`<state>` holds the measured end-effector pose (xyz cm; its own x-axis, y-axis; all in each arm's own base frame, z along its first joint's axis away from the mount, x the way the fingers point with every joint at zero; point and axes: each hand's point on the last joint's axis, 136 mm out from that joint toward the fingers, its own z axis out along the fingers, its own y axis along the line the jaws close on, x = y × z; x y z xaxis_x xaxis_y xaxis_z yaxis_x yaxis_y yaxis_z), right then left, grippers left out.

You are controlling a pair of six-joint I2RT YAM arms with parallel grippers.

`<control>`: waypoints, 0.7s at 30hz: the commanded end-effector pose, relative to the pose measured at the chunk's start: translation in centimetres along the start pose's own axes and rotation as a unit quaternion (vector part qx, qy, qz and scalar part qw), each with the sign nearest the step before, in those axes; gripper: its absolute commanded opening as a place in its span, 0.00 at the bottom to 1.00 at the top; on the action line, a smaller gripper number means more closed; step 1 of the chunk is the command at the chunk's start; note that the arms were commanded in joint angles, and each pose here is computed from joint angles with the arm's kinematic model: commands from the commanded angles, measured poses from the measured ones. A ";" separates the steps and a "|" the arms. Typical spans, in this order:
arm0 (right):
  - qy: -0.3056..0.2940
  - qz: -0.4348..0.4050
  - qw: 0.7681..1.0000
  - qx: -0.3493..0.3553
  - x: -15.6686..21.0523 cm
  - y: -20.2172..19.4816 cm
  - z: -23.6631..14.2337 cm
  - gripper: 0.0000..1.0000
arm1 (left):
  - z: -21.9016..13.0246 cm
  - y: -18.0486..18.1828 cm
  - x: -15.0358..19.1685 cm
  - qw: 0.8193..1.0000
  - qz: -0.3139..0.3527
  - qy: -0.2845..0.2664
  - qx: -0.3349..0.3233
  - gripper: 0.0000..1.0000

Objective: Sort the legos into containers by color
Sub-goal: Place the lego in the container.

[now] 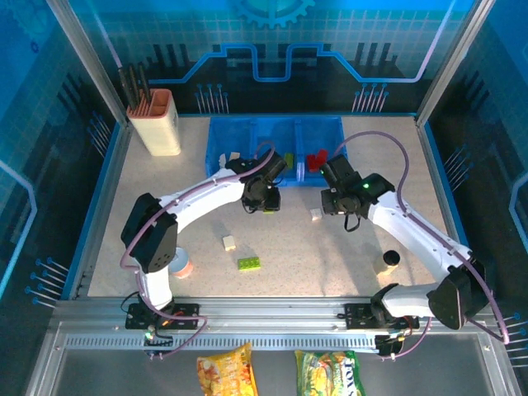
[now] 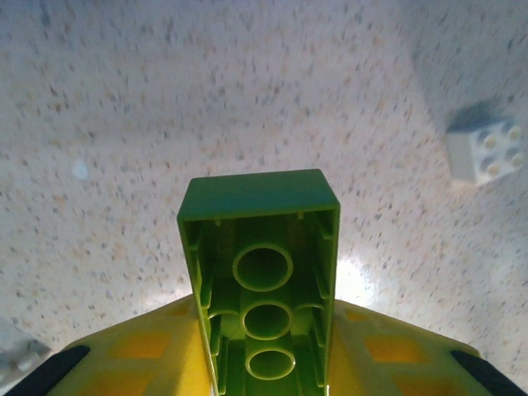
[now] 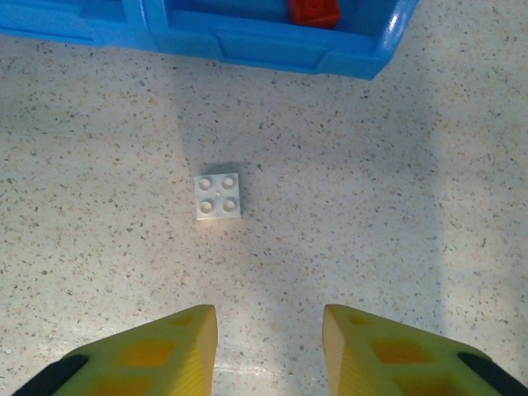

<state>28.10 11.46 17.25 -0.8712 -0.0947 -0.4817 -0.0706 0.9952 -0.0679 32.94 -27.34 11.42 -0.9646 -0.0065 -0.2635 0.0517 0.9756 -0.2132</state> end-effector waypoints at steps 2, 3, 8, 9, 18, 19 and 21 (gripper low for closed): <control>0.004 0.015 1.000 0.023 1.0 -1.8 -0.8 0.39 | -0.7 0.6 -2.8 1.000 0.011 -0.014 -0.009 0.36; 0.003 0.018 1.000 0.023 1.0 -1.9 -0.9 0.39 | -0.7 0.6 -3.5 1.000 0.011 -0.018 -0.006 0.36; 0.001 0.023 0.999 0.026 1.2 -2.4 -1.3 0.39 | -1.1 0.4 -7.1 0.999 0.010 -0.045 0.005 0.36; 0.000 0.023 0.999 0.026 1.2 -2.4 -1.4 0.39 | -1.2 0.2 -7.8 0.999 0.010 -0.050 0.008 0.36; -0.001 0.027 0.999 0.031 1.4 -2.8 -1.8 0.39 | -0.4 -1.6 -13.6 0.993 0.008 -0.098 0.062 0.36; -0.001 0.028 0.999 0.031 1.4 -2.9 -1.8 0.39 | -0.2 -1.8 -14.1 0.992 0.009 -0.100 0.071 0.36; -0.002 0.028 0.999 0.031 1.5 -2.9 -1.9 0.39 | 0.2 -2.3 -15.1 0.990 0.010 -0.109 0.088 0.35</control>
<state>26.67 9.70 18.30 -0.8686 -0.0649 -0.4912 -0.0322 0.9967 -0.0749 45.77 -28.26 15.14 -0.9008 -0.0699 -0.4285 0.0737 0.9480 -0.3096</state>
